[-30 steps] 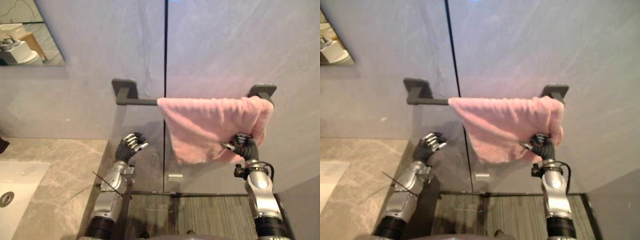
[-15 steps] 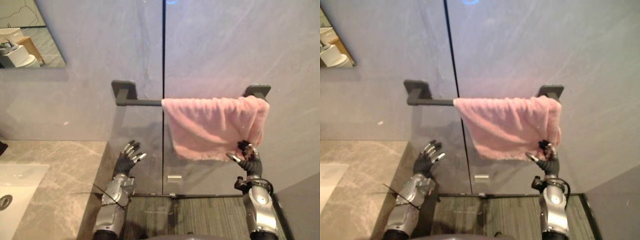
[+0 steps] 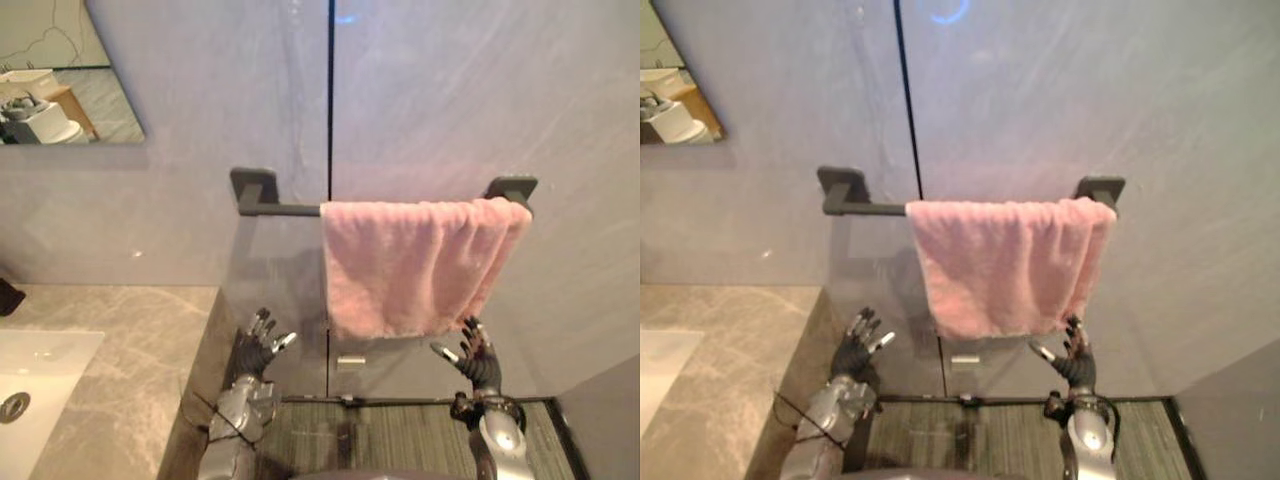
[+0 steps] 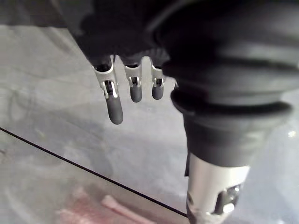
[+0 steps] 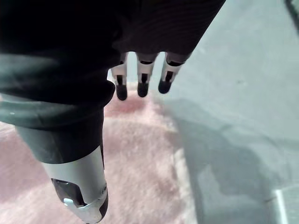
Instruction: Organize washtable
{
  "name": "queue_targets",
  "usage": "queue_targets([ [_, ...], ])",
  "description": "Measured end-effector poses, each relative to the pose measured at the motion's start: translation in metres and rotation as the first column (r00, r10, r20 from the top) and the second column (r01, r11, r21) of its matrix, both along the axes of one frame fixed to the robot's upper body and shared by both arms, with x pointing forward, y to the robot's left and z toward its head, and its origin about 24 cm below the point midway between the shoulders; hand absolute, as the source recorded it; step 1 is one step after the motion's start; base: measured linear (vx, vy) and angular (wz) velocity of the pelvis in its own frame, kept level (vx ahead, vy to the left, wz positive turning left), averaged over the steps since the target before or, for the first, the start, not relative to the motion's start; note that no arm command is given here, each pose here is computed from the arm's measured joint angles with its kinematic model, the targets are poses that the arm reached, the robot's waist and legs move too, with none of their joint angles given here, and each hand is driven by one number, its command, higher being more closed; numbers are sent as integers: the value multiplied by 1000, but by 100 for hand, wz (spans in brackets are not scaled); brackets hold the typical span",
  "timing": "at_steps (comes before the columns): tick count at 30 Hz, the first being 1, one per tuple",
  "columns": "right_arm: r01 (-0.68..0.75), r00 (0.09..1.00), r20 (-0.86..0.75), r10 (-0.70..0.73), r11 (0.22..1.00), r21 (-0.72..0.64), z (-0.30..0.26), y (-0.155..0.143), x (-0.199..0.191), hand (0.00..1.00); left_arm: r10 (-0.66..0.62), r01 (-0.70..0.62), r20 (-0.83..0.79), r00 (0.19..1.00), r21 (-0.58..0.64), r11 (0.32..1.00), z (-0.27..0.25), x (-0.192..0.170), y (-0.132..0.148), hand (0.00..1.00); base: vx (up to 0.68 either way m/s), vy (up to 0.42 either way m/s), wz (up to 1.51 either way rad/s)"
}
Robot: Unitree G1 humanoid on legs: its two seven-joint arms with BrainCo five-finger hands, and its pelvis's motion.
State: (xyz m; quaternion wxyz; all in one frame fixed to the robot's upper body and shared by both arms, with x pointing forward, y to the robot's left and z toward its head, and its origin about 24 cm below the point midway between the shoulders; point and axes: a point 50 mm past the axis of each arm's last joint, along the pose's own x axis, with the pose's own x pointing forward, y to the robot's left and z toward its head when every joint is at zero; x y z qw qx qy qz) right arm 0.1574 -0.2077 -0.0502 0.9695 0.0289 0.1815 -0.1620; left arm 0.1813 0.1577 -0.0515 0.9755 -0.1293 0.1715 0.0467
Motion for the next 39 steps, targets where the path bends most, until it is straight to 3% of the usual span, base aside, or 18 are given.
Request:
queue_targets([
  [7, 56, 951, -305, -41, 998, 38, -53, 7, -46, 0, -4, 23, -290, 957, 62, 998, -50, -44, 4, 0, -68, -33, -2],
  [17, 83, 856, -515, -43, 995, 55, -86, 14, -80, 0, 37, 34, -518, 854, 128, 991, -85, -86, 6, 0, 11, -18, -2],
  [27, 91, 811, -583, -48, 995, 44, -98, 10, -79, 0, 71, 68, -600, 797, 206, 976, -99, -90, 18, 0, 56, -13, -4],
  [33, 8, 861, -508, 26, 998, 65, -90, 26, -30, 0, 66, 88, -527, 847, 262, 961, -88, -46, 27, 0, -105, -51, -35],
  [39, 5, 854, -520, 23, 999, 53, -91, 28, -33, 0, 79, 66, -483, 872, 275, 959, -81, -28, 29, 0, -10, -199, 30],
])
